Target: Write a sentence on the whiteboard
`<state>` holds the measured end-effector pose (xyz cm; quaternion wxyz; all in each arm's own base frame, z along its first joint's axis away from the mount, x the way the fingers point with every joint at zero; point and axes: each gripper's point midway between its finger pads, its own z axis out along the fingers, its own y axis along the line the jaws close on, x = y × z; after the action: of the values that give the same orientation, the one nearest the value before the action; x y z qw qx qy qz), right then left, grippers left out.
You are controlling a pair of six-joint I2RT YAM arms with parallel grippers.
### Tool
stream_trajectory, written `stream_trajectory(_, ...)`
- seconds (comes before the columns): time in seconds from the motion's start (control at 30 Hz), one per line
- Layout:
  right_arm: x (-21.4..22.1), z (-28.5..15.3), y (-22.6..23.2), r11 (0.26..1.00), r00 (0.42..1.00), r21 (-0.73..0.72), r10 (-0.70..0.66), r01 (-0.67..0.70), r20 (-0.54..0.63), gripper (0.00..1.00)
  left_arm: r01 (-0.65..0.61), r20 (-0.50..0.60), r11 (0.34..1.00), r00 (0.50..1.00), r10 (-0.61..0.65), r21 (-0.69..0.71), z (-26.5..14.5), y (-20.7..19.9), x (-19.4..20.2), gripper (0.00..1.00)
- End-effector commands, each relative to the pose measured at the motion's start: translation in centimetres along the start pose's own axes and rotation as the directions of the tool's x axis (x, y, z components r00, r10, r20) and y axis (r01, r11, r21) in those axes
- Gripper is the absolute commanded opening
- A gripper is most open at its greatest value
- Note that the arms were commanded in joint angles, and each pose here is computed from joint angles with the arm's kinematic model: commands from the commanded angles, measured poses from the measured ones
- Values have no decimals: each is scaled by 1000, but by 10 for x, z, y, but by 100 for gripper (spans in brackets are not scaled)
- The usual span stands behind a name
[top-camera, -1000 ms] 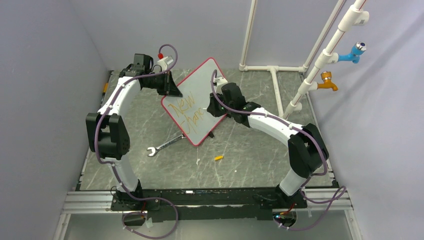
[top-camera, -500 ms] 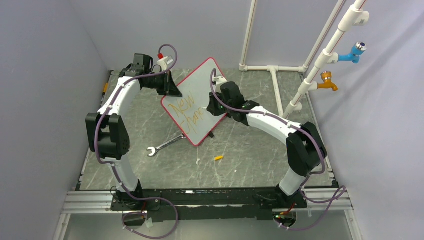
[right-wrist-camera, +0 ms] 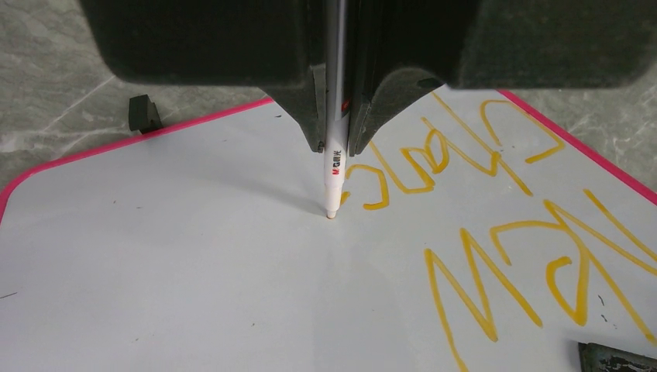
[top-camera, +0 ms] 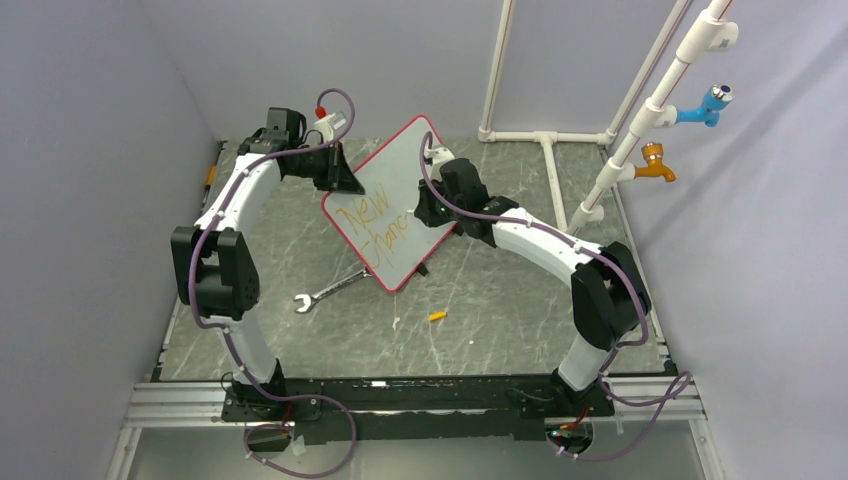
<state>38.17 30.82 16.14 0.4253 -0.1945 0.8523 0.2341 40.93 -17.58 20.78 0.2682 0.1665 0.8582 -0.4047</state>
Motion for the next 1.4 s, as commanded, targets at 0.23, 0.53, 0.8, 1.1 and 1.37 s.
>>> stream_trajectory(0.23, -20, 0, 20, 998, 998, -62, -17, 20, 57, 0, -86, 5, 987, 996, 88, -132, -9, 15, -1, 0)
stream_trajectory(0.53, -5, 0, 26, 997, 999, -80, -14, 16, 32, 0, -86, 6, 987, 996, 88, -135, -9, 16, -2, 0)
stream_trajectory(0.8, 10, 0, 28, 996, 1000, -87, -9, 10, 9, 0, -85, 6, 987, 996, 87, -136, -9, 16, -2, 0)
stream_trajectory(1.1, 32, 1, 25, 996, 1000, -84, 0, -2, -28, 0, -85, 7, 987, 996, 87, -136, -9, 16, -2, 0)
stream_trajectory(1.37, 44, -2, 14, 999, 999, -32, 3, -5, -48, 0, -87, 10, 987, 996, 89, -135, -10, 15, -3, 0)
